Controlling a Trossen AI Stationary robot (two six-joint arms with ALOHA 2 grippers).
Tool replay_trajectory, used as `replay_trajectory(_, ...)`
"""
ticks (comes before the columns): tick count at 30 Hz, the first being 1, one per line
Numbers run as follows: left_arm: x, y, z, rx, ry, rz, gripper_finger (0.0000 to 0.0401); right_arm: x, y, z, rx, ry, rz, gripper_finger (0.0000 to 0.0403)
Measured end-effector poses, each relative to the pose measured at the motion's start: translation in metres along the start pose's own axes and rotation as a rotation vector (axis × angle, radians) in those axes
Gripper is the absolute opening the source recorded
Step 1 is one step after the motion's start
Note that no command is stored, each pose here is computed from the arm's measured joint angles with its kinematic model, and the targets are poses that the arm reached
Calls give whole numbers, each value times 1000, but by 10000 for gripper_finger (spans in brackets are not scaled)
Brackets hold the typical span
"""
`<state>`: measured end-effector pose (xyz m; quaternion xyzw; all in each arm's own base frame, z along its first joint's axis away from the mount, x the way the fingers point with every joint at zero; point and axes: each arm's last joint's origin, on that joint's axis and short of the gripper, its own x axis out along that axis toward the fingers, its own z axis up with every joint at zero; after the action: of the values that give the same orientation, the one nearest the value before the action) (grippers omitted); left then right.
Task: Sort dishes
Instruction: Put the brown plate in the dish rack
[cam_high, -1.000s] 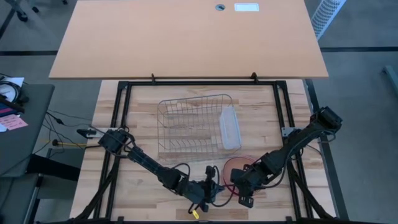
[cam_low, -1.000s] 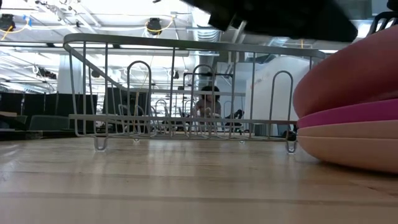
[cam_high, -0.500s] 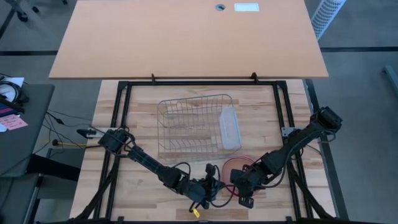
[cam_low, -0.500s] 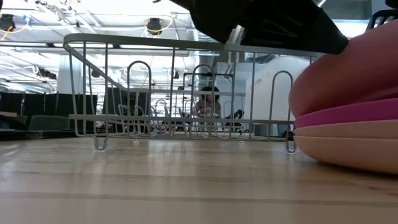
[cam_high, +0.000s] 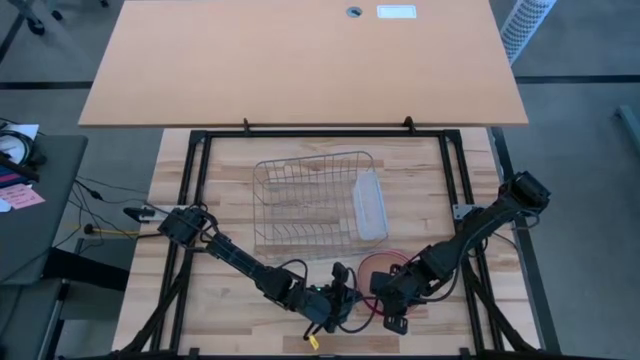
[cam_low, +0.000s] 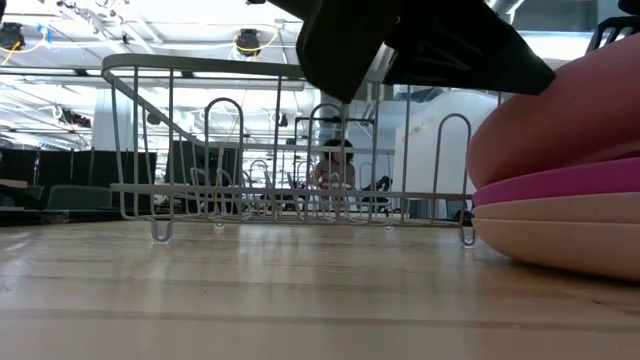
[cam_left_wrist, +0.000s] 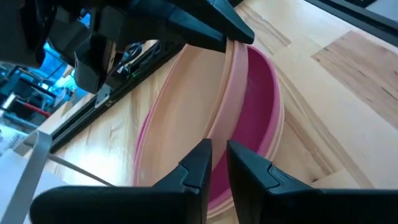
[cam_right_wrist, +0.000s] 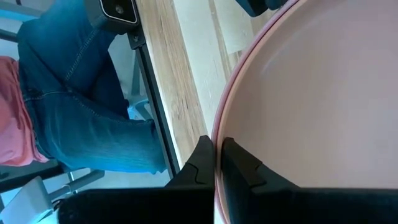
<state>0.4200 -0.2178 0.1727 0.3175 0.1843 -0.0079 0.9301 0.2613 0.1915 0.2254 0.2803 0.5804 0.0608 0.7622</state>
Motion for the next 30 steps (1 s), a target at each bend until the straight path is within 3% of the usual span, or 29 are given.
replay_trajectory(4,-4,-4,4,51,-20,4,47,0,0,0,-4,-2,4,11)
replay_trajectory(14,-1,-3,0,36,6,-15,47,0,1,1,-3,-10,17,11)
replay_trajectory(21,-8,-10,6,122,-4,27,47,0,2,1,-9,-15,25,11)
replay_trajectory(30,-6,-7,4,114,2,28,47,0,2,1,-12,-13,21,11)
